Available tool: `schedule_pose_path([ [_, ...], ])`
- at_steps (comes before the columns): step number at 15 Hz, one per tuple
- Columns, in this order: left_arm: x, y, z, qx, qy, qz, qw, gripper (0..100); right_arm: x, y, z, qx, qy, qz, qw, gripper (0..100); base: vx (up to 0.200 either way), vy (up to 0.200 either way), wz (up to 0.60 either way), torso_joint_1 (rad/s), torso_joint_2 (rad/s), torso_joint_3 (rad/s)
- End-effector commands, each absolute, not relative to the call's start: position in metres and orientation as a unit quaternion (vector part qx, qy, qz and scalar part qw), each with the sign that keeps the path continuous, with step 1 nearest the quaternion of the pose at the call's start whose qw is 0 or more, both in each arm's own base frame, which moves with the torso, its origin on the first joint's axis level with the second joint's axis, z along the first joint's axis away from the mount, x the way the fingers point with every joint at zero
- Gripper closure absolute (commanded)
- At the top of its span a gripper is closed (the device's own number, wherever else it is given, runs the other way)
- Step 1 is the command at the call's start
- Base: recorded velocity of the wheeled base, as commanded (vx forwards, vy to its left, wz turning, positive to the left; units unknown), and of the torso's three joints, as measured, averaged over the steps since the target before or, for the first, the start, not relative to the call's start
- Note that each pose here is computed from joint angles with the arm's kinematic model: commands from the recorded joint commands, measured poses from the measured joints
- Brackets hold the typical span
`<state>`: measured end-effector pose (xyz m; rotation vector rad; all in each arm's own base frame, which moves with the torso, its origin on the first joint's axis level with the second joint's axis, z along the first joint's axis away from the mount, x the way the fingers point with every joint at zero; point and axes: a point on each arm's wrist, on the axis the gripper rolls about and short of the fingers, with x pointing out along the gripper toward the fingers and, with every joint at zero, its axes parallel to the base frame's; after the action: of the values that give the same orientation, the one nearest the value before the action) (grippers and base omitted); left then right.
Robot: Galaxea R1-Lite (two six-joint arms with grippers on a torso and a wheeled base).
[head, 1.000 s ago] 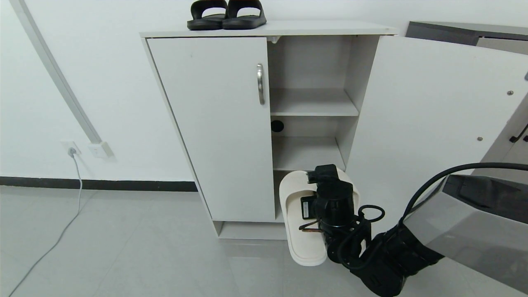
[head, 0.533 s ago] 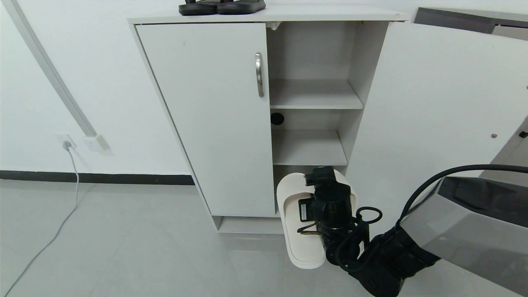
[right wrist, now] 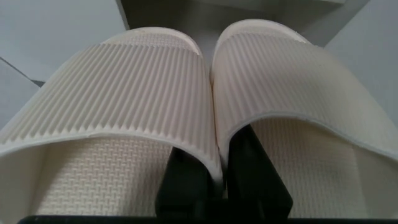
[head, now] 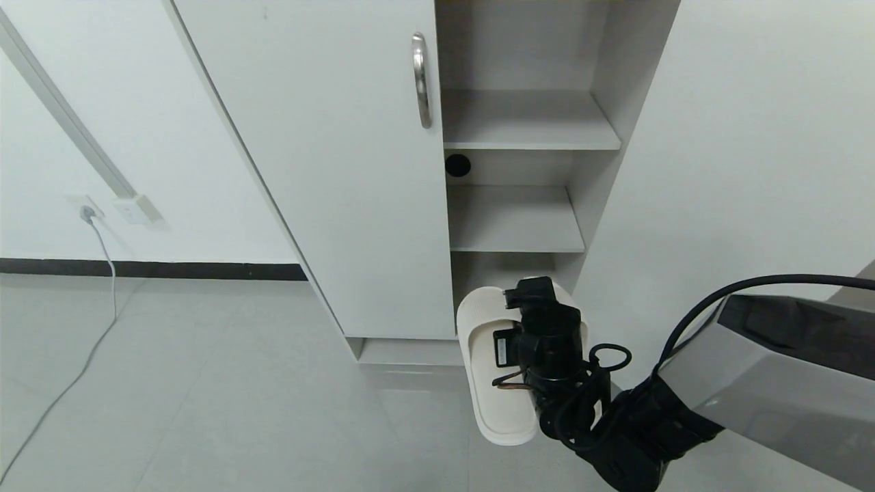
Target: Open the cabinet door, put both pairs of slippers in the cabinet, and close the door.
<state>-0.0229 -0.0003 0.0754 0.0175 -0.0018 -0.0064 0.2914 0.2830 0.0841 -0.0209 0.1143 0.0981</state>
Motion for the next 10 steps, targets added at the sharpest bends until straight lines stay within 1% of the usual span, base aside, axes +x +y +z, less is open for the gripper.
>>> schedule_pose_path([
  [1, -0.023, 0.000, 0.075, 0.008, 0.000, -0.003, 1.000, 100, 0.292, 0.283, 0.087, -0.004, 0.046, 0.047, 0.998, 100, 0.000, 0.000, 0.00, 0.002, 0.00, -0.198],
  [3, -0.023, 0.000, 0.075, 0.008, 0.000, -0.002, 1.000, 100, 0.292, 0.282, 0.101, 0.004, -0.005, 0.047, 0.999, 100, 0.000, 0.000, 0.00, 0.005, 0.00, -0.200],
  [5, -0.023, 0.000, 0.075, 0.008, 0.000, -0.002, 1.000, 100, 0.294, 0.280, 0.108, -0.002, -0.044, 0.040, 0.998, 100, 0.000, 0.000, 0.00, 0.015, 0.00, -0.193],
  [8, -0.023, 0.000, 0.075, 0.008, 0.000, -0.002, 1.000, 100, 0.292, 0.278, 0.115, 0.001, -0.061, 0.039, 0.997, 100, 0.000, 0.000, 0.00, 0.002, 0.00, -0.196],
  [10, -0.023, 0.000, 0.075, 0.008, 0.000, -0.002, 1.000, 100, 0.290, 0.276, 0.120, 0.000, -0.075, 0.037, 0.997, 100, 0.000, 0.000, 0.00, 0.007, 0.00, -0.107],
])
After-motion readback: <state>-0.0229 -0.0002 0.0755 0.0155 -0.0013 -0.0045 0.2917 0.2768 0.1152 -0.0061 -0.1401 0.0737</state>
